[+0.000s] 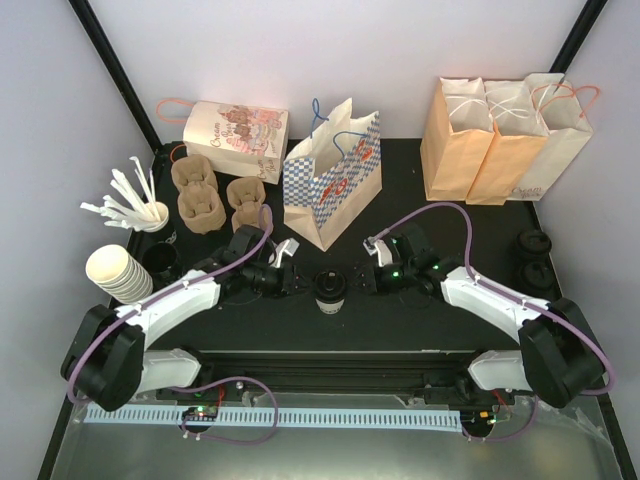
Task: Pack the takeout coffee
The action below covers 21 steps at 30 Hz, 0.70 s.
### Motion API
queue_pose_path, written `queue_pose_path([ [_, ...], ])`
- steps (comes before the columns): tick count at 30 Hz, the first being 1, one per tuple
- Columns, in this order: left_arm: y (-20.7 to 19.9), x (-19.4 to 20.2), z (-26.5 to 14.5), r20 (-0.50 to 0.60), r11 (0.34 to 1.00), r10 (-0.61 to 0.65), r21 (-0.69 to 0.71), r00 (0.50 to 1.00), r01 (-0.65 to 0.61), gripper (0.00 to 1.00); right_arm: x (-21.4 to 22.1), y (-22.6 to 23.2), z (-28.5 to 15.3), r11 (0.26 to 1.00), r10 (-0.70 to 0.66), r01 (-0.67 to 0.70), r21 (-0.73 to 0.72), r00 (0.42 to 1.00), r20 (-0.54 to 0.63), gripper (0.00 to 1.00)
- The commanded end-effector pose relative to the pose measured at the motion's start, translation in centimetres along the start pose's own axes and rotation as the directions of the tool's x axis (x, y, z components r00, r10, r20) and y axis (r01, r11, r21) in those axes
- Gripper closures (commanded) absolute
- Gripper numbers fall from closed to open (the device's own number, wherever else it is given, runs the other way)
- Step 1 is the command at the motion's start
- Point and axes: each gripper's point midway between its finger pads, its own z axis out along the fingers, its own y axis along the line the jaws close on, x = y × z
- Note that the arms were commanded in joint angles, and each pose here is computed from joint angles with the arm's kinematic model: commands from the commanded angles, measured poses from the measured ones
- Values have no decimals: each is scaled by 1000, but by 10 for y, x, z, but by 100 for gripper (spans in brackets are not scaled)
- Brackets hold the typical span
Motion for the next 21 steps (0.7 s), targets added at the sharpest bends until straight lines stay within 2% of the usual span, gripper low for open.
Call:
queue_pose_path([
  [1, 10, 1, 5, -9, 1000, 4, -25, 1000, -4, 72, 9, -3, 7, 1000, -12, 12, -7, 1000, -28, 77],
  [4, 10, 1, 5, 0, 1000, 4, -20, 1000, -4, 72, 11, -6, 9, 1000, -8, 7, -3, 999, -33, 78],
  [9, -6, -2, -3, 29, 997, 15, 81, 999, -18, 69, 12, -8, 10, 1000, -6, 5, -2, 999, -32, 78],
  [15, -8, -5, -15, 67, 995, 28, 95, 997, -34, 60, 10, -7, 11, 1000, -7, 7, -4, 1000, -28, 78],
  [21, -4, -6, -22, 81, 995, 16, 96, 997, -24, 68, 7, -4, 10, 1000, -12, 11, -12, 1000, -25, 78],
])
